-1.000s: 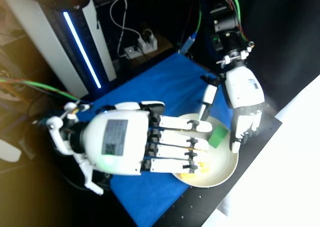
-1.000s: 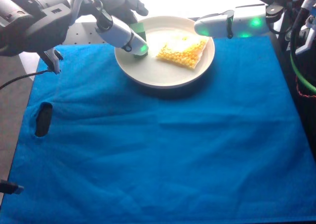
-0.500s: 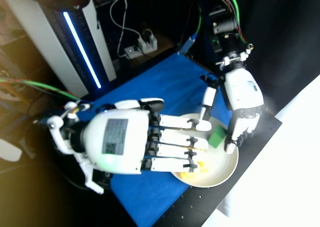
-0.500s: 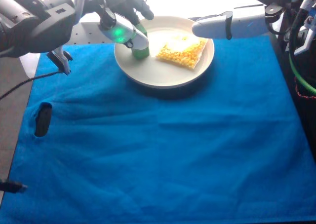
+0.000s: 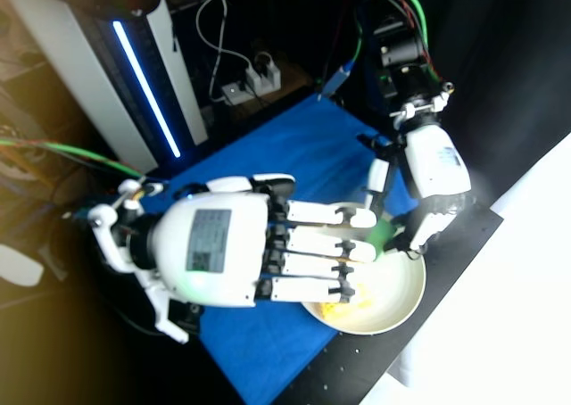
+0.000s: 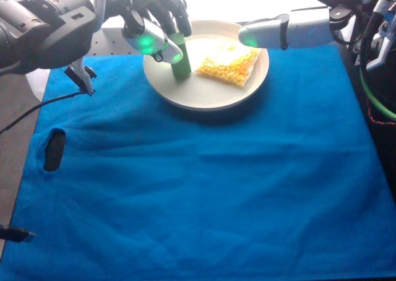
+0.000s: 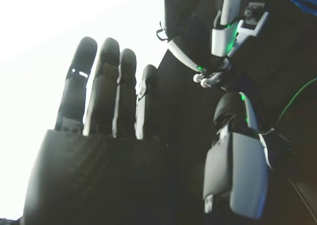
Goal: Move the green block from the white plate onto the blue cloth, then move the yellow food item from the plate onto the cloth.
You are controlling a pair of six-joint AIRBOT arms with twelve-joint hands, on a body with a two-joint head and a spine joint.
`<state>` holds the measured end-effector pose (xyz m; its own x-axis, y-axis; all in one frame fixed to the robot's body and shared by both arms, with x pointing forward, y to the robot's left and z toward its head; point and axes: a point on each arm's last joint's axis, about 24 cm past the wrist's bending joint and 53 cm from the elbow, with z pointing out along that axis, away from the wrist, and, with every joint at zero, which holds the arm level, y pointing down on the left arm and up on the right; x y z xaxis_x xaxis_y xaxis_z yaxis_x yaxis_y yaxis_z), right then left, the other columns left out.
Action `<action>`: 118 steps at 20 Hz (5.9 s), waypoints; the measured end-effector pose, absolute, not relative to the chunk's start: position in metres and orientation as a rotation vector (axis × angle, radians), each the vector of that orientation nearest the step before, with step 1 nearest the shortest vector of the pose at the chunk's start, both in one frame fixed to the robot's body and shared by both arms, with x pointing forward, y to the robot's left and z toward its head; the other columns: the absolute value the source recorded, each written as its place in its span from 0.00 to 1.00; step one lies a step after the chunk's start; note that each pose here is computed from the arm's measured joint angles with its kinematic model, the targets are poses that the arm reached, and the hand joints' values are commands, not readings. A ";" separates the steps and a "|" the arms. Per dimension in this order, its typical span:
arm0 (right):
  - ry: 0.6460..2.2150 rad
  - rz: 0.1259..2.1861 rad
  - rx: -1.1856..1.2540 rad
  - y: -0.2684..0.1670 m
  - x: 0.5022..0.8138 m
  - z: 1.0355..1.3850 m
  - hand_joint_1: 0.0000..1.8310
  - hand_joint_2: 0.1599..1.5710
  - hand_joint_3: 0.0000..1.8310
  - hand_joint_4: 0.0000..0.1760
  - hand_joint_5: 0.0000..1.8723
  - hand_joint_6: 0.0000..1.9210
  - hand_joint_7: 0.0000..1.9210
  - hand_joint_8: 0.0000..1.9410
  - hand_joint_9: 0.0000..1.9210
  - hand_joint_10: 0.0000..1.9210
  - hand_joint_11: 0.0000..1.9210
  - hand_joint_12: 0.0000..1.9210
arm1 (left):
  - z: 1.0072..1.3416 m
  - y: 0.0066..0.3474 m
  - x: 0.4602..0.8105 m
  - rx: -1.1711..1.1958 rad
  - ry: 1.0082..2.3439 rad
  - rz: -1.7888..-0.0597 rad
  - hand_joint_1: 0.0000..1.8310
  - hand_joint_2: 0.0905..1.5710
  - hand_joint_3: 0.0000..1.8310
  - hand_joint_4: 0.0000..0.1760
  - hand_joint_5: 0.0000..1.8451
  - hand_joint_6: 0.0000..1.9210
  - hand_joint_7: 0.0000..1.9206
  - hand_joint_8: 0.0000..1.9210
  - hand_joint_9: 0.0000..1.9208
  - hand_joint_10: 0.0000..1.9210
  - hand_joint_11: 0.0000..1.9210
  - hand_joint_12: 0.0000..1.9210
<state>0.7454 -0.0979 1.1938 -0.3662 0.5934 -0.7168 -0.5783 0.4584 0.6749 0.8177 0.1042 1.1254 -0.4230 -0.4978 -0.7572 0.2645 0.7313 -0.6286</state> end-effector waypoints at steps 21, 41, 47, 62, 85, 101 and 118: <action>1.505 1.232 0.024 -0.098 0.746 1.195 0.24 0.55 0.00 0.46 0.22 0.00 0.28 0.01 0.26 0.01 0.15 0.39 | 1.184 0.127 0.742 -0.025 1.710 -1.067 0.69 0.68 0.00 0.00 0.58 0.35 0.50 0.59 0.54 0.40 0.48 0.51; 1.526 1.229 0.044 -0.102 0.745 1.184 0.22 0.57 0.00 0.47 0.24 0.00 0.34 0.00 0.31 0.00 0.14 0.53 | 1.147 0.118 0.676 0.248 1.852 -1.042 0.70 0.66 0.00 0.00 0.57 0.32 0.59 0.51 0.60 0.46 0.50 0.73; 1.527 1.234 0.043 -0.099 0.744 1.183 0.24 0.57 0.00 0.43 0.25 0.00 0.33 0.00 0.31 0.00 0.16 0.50 | 1.131 0.119 0.670 0.262 1.898 -1.027 0.71 0.65 0.00 0.00 0.58 0.32 0.61 0.45 0.63 0.43 0.49 0.75; 1.529 1.236 0.042 -0.097 0.744 1.182 0.23 0.54 0.00 0.52 0.24 0.00 0.35 0.00 0.32 0.00 0.18 0.49 | 1.117 0.125 0.676 0.224 1.933 -1.005 0.62 0.60 0.00 0.00 0.43 0.05 0.44 0.07 0.42 0.10 0.24 0.51; 1.582 1.144 0.027 -0.090 0.771 1.163 0.28 0.47 0.00 0.17 0.19 0.00 0.15 0.01 0.28 0.00 0.19 0.47 | 1.195 0.138 0.698 0.201 1.696 -1.015 0.33 0.49 0.00 0.74 0.06 0.00 0.15 0.00 0.19 0.00 0.06 0.31; 1.724 0.917 -0.111 -0.068 0.802 1.120 0.40 0.53 0.00 0.00 0.19 0.00 0.24 0.00 0.29 0.02 0.11 0.70 | 1.246 0.156 0.747 0.124 1.606 -0.870 0.39 0.50 0.00 1.00 0.04 0.00 0.10 0.00 0.11 0.00 0.06 0.22; 1.749 0.901 -0.194 -0.037 0.797 1.103 0.39 0.48 0.00 0.00 0.21 0.00 0.48 0.10 0.36 0.47 0.22 0.88 | 1.254 0.152 0.745 0.134 1.585 -0.885 0.37 0.51 0.00 1.00 0.06 0.00 0.13 0.00 0.14 0.00 0.08 0.21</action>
<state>0.7972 -0.0370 1.1026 -0.3815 0.2974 -0.8752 -0.5402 0.6966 0.4722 0.7453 0.1517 1.2538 -0.2402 -0.3916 -0.8882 0.5509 0.6984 -0.4569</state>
